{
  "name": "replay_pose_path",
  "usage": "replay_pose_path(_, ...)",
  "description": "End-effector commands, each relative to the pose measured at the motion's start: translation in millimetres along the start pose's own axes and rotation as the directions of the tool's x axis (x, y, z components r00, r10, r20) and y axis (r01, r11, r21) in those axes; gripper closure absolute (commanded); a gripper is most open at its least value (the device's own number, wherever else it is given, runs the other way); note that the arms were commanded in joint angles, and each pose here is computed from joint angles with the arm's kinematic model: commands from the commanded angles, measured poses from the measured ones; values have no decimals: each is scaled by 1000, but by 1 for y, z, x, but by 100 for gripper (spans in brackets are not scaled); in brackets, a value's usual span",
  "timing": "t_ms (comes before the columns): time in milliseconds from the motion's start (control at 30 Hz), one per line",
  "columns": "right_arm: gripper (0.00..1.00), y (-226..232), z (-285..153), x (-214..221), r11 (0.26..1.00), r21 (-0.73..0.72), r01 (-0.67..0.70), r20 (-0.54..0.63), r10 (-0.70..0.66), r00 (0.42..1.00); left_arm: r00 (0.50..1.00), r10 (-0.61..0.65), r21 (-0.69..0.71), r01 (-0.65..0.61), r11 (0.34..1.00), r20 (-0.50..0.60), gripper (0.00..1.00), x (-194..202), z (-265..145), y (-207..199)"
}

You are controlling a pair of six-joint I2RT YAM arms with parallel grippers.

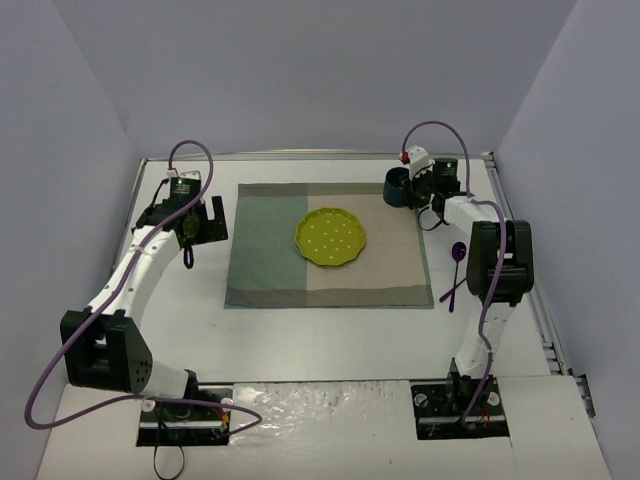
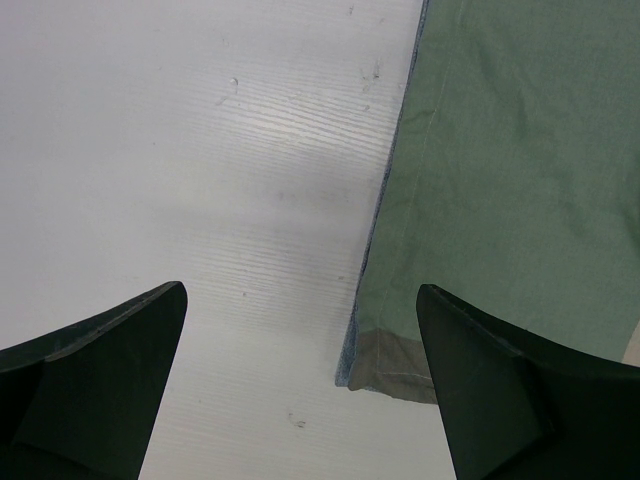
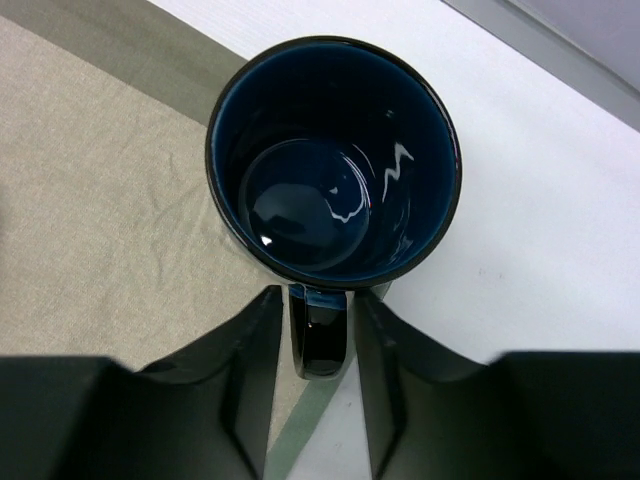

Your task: Set the dinner table for one person

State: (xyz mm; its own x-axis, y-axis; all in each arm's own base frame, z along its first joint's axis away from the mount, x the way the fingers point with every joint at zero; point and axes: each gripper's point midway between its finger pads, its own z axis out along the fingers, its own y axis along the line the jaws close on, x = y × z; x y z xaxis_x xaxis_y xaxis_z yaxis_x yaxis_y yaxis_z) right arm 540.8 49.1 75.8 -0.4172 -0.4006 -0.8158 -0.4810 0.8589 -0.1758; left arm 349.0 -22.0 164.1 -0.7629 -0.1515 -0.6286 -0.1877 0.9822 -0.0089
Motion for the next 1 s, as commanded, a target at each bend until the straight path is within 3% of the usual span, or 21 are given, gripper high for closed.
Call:
replay_pose_path(0,58,-23,-15,-45,997,67,45,127,-53,990,998,-6,-6,6,1000,59,3,-16,-5,3)
replay_pose_path(67,48,-24,-19,-47,997,71,33,129,-42,991,998,-5,-5,6,1000,56,3,-15,-5,3)
replay_pose_path(200,38,-28,-42,-60,994,109,-14,140,-2,990,998,-8,-4,8,1000,62,3,-16,-7,3)
replay_pose_path(333,32,-40,-74,-69,959,223,-176,173,139,975,997,-12,5,12,1000,72,3,-18,-12,2)
replay_pose_path(433,27,-46,-110,-66,871,324,-370,226,309,924,996,-16,9,15,1000,83,3,-21,-16,2)
replay_pose_path(567,26,-39,-151,-32,653,420,-630,309,550,776,994,-15,10,14,1000,107,3,-24,-26,4)
replay_pose_path(767,26,-14,-192,62,494,602,-627,230,645,729,990,-33,48,27,998,136,3,-28,-36,0)
replay_pose_path(900,28,-8,-205,93,440,649,-621,215,676,705,989,-36,60,28,998,141,3,-29,-39,-2)
replay_pose_path(967,29,-6,-203,102,452,650,-612,186,686,703,988,-35,52,28,998,150,3,-30,-41,0)
